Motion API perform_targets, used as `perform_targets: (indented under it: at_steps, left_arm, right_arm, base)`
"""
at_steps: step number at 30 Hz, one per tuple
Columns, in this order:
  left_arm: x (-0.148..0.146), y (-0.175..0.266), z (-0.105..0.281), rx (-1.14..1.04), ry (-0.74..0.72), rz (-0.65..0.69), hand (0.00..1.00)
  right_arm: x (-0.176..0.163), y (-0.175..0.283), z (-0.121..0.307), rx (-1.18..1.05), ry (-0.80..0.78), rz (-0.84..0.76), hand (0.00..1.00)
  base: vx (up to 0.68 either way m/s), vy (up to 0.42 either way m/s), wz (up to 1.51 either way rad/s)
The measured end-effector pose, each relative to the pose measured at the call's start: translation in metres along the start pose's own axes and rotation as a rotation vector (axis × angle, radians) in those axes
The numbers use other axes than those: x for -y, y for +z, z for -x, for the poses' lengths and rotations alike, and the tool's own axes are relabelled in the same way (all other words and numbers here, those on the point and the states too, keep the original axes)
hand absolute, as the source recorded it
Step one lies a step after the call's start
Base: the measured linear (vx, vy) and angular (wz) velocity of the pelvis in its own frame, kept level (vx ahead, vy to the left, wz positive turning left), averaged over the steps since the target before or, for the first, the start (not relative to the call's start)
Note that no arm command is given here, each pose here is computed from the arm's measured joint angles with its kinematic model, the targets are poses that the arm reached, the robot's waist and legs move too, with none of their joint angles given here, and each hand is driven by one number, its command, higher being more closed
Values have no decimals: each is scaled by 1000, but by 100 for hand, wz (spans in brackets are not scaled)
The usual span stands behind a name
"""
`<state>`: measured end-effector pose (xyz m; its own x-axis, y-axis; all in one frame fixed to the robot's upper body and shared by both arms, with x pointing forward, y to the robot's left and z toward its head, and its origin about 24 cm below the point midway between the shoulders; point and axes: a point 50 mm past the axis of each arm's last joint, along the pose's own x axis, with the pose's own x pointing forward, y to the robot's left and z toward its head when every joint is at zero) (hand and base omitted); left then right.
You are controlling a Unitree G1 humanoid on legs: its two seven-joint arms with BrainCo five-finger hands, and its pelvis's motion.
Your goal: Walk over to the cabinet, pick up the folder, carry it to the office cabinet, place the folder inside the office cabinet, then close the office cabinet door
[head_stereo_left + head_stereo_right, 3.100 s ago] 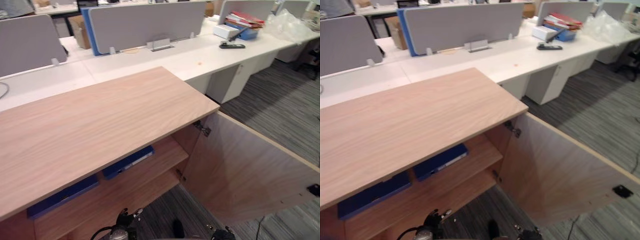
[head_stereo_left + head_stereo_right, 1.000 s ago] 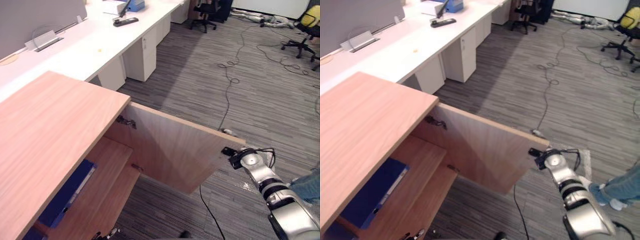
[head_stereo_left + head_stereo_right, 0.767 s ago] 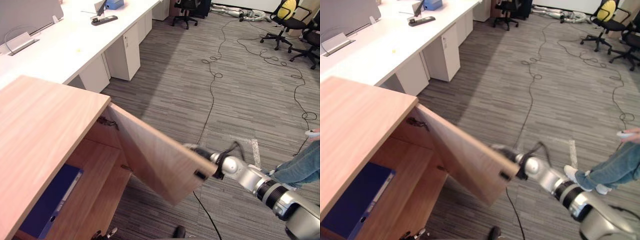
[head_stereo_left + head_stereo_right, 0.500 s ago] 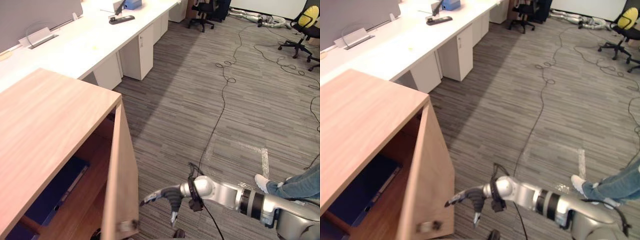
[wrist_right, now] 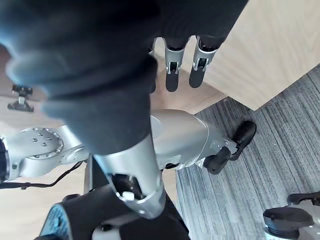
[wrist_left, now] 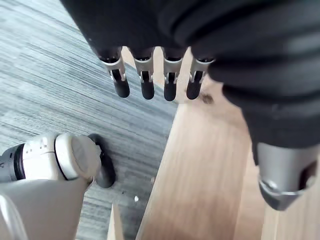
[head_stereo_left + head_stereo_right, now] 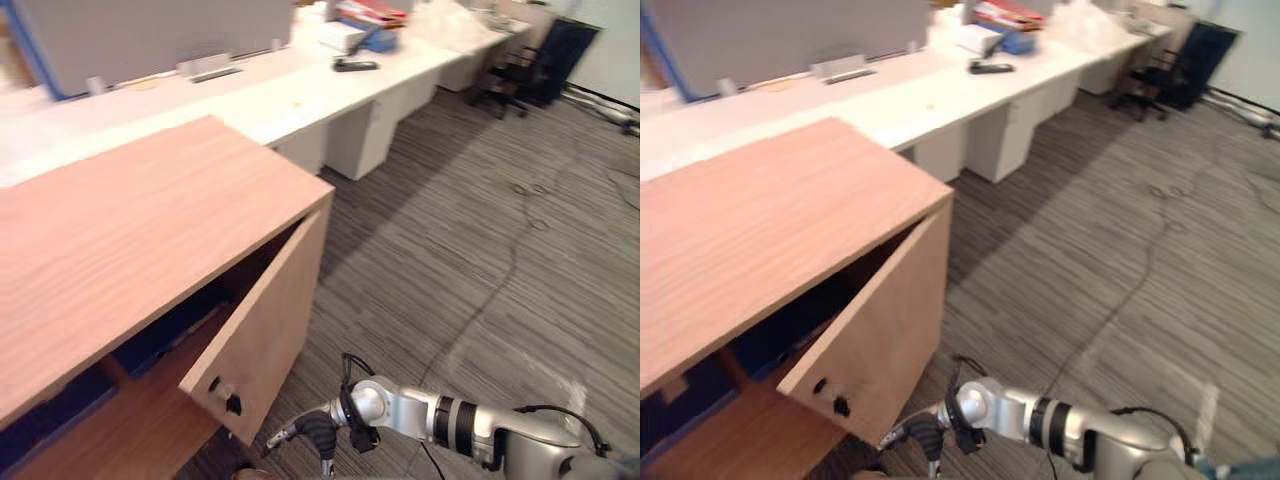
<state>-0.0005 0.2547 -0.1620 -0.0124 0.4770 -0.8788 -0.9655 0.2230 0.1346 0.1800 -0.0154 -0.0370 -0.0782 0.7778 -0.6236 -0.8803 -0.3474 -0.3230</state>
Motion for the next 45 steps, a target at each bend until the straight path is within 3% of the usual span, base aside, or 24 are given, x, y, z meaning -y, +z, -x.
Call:
perform_targets:
  at_steps: [5, 9, 12, 14, 16, 18, 20, 21, 23, 26, 33, 38, 45]
  left_arm:
    - [-14, -10, 2, -37, 75, 110, 0]
    - [-17, -29, 7, -83, 76, 78, 0]
    - [6, -24, 8, -34, -37, -133, 0]
    - [23, -11, 8, 53, -140, -395, 0]
    - [39, 0, 10, 137, -213, -579, 0]
    - [79, 7, 20, 257, -345, -785, 0]
    - [101, 6, 27, 296, -411, -846, 0]
    - [117, 8, 32, 334, -458, -895, 0]
    - [130, 6, 38, 366, -511, -952, 0]
    - [143, -8, 48, 362, -591, -994, 0]
    - [132, -18, 44, 298, -589, -1008, 0]
    - [114, -16, 32, 223, -533, -954, 0]
    - [114, -11, 31, 220, -527, -895, 0]
  right_arm:
    - [-8, 4, -19, 10, -64, -39, 0]
    - [-8, -12, -27, -39, -198, -205, 0]
    - [-25, -58, -20, -188, -389, -543, 0]
    - [-46, -99, -2, -358, -575, -838, 0]
    - [-58, -117, 11, -447, -711, -1012, 0]
    - [-88, -137, 31, -544, -918, -1285, 0]
    - [-117, -142, 37, -597, -1007, -1448, 0]
    - [-149, -140, 37, -652, -1033, -1583, 0]
    - [-165, -144, 48, -695, -1117, -1672, 0]
    - [-181, -145, 56, -732, -1188, -1766, 0]
    - [-178, -138, 44, -692, -1180, -1791, 0]
    - [-181, -136, 40, -685, -1187, -1828, 0]
    - [-178, -137, 39, -664, -1206, -1853, 0]
  base:
    - [-49, -2, 78]
    - [8, 56, 31]
    - [92, 147, 106]
    - [112, 174, 116]
    - [73, 149, 106]
    - [42, 5, 155]
    - [0, -162, 140]
    - [-4, -189, 128]
    - [-55, -307, 135]
    - [-36, -278, 129]
    - [113, -158, 27]
    - [66, -69, 22]
    - [-28, -33, 41]
